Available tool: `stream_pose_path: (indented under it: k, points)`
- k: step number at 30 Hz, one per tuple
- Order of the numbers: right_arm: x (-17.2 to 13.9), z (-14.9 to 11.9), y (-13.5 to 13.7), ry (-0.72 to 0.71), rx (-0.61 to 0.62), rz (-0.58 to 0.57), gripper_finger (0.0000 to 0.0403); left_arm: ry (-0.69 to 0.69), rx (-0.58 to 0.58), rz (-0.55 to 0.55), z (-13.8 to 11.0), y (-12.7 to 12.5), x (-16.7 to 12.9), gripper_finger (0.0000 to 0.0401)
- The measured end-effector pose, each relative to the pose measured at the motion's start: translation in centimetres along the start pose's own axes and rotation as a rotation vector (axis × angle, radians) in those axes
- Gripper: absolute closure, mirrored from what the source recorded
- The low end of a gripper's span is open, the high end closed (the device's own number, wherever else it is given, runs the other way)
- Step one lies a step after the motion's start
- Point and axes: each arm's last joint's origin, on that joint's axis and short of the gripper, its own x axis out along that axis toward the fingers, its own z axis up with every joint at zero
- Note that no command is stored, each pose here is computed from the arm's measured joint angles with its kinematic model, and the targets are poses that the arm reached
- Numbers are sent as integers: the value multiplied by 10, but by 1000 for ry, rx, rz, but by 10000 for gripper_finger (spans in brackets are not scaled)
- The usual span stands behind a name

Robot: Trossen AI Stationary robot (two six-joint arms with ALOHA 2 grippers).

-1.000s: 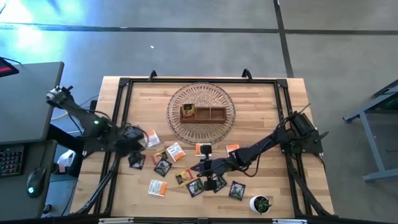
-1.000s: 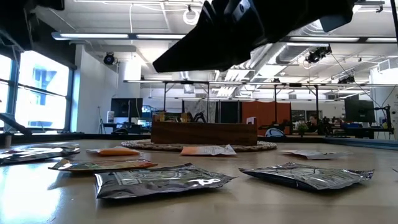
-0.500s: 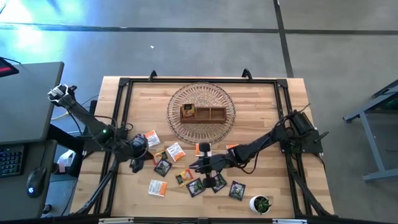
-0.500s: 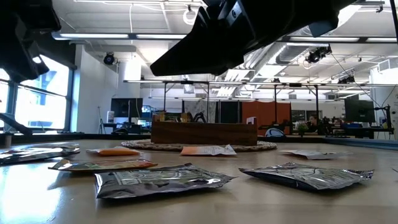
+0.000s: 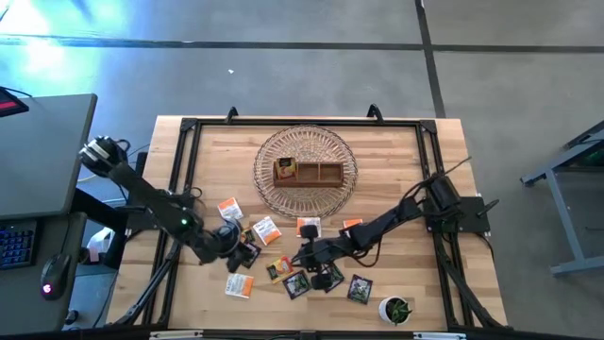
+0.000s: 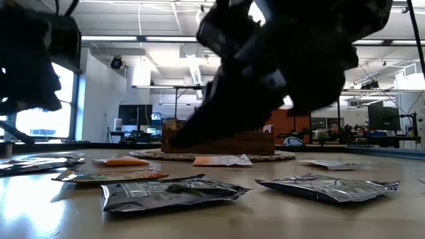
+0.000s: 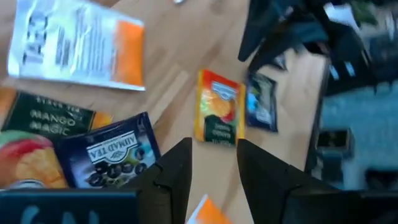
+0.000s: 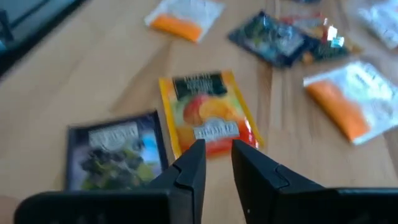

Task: Pick & Place Tea
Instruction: Put the yellow tea bag into the left section of the wooden organizer

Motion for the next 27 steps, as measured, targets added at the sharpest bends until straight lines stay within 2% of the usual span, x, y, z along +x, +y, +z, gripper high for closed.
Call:
stream_pose_path:
  k: [4, 12, 20, 27]
  points:
    - [5, -8, -1, 28, -1, -6, 337, -4, -122, 31, -10, 4, 22, 274]
    - [5, -10, 2, 45, -21, 13, 347, 56, -245, -62, -24, 2, 50, 274]
    - [5, -8, 9, 17, -68, 60, 349, 104, -376, -36, -29, 5, 58, 274]
    - [5, -7, 3, 10, -73, 47, 360, 116, -394, -26, -31, 2, 63, 274]
